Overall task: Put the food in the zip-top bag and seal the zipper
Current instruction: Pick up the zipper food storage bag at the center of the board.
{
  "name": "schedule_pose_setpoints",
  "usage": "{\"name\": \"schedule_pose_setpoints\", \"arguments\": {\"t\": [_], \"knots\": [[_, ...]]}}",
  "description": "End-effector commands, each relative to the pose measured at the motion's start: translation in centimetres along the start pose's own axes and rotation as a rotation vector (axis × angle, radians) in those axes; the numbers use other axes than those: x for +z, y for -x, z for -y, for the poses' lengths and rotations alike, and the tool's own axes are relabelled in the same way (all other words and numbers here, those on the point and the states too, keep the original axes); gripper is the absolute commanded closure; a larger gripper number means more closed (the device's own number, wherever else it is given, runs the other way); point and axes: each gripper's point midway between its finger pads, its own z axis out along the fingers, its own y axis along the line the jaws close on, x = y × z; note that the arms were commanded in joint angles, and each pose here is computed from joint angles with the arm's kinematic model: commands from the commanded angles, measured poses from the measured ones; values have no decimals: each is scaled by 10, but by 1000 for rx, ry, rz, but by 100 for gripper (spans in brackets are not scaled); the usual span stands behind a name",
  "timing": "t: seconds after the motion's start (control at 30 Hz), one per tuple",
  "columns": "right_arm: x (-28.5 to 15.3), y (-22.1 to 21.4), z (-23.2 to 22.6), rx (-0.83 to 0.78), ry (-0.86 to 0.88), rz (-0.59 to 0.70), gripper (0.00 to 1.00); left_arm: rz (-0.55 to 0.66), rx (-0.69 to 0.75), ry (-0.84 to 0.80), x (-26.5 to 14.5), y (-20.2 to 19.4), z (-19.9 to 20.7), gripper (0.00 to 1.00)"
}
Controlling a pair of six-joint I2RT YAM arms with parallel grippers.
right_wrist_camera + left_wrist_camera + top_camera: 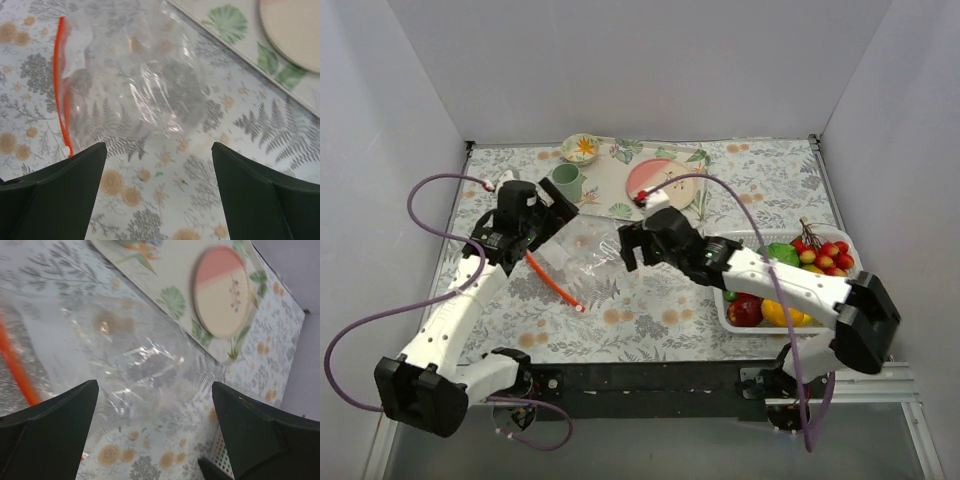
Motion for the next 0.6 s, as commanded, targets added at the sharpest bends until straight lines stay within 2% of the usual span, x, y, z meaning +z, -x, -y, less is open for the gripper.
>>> {"name": "schedule_pose_setpoints", "arguments": {"t": [0.0,0.13,0.2,0.27,0.3,0.33,0.4,0.57], "knots": [[46,24,-81,-193,163,37,8,-53,-146,165,8,12,-69,2],[79,18,-128,-314,231,4,14,-26,-313,207,6,24,-114,2],[100,-2,-144,-375,236,-32,16,-17,-342,212,8,22,-121,2],[111,1,-156,-421,234,-29,18,-18,-374,233,9,18,-130,2],[127,-17,-154,-444,217,-71,18,-8,-374,230,11,19,-131,2],[132,-8,-157,-444,206,-54,19,-5,-375,237,11,19,-133,2],[147,-23,-152,-484,177,-79,19,5,-354,244,11,20,-137,2],[161,-39,-147,-512,165,-105,20,-6,-323,248,14,16,-142,2]]}}
